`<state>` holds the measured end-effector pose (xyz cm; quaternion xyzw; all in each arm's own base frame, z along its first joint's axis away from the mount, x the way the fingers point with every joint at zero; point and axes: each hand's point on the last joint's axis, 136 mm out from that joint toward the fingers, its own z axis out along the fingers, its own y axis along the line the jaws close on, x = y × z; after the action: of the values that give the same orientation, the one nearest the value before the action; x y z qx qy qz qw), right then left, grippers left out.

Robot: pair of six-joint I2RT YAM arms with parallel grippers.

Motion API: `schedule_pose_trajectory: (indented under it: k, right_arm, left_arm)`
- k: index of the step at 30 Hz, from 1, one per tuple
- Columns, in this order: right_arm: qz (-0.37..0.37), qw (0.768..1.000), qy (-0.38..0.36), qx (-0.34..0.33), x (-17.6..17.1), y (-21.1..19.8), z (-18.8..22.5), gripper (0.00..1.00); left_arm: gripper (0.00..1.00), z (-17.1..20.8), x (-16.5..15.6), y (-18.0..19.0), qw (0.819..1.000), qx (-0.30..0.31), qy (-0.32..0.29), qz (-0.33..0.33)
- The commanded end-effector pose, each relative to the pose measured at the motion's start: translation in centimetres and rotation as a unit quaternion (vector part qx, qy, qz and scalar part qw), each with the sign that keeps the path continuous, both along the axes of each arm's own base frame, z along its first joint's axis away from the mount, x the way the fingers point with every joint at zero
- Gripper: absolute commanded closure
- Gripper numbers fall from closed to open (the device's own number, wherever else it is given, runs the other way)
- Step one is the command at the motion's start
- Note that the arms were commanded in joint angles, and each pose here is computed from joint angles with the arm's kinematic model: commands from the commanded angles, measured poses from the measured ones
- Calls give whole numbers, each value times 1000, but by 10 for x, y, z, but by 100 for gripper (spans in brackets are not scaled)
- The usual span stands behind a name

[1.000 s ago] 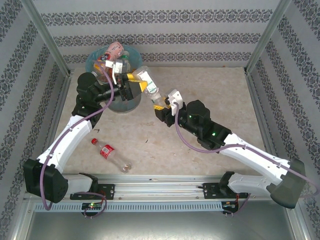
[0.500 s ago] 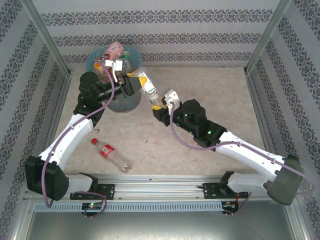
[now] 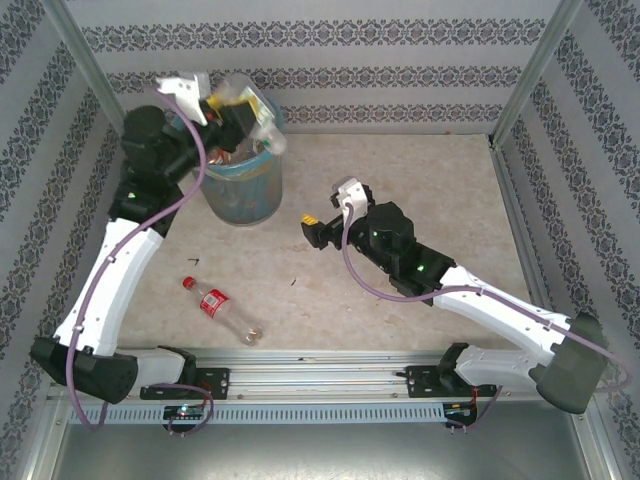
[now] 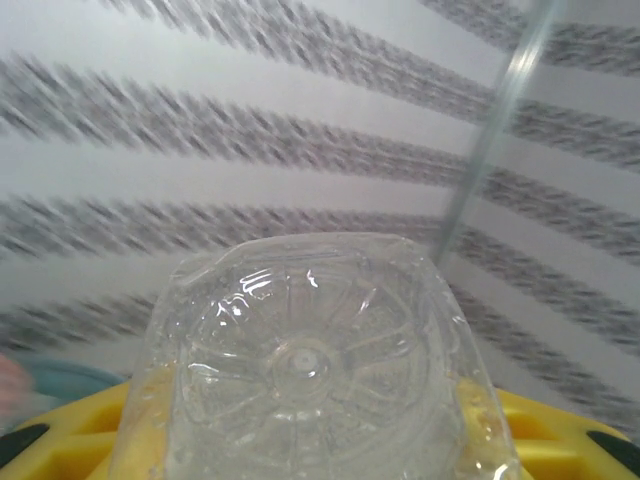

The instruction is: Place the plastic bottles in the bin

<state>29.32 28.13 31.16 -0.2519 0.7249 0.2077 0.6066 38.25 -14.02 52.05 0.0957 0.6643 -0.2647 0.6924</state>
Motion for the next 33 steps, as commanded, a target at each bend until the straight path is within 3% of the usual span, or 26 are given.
schedule_pose_trajectory:
  k: [1,9,14,20,28,33]
  right_arm:
    - [-15,1000,-15,13,2,-11,9,2]
    - [-19,999,-22,18,-4,-25,14,2]
    - [-26,999,-21,25,-10,-36,13,2]
    - [-31,999,-13,33,-13,-42,9,2]
    - [-29,999,0,42,-13,-40,5,2]
    - [-25,998,13,50,-13,-36,1,2]
  left_arm:
    - [63,-23,32,41,979,149,44,129]
    - [63,-57,92,43,943,270,139,138]
    - [62,-91,118,47,902,360,181,158]
    - [62,-122,135,56,846,455,199,197]
    - [52,-174,153,56,793,527,238,191]
    - [49,-194,155,58,773,549,257,186]
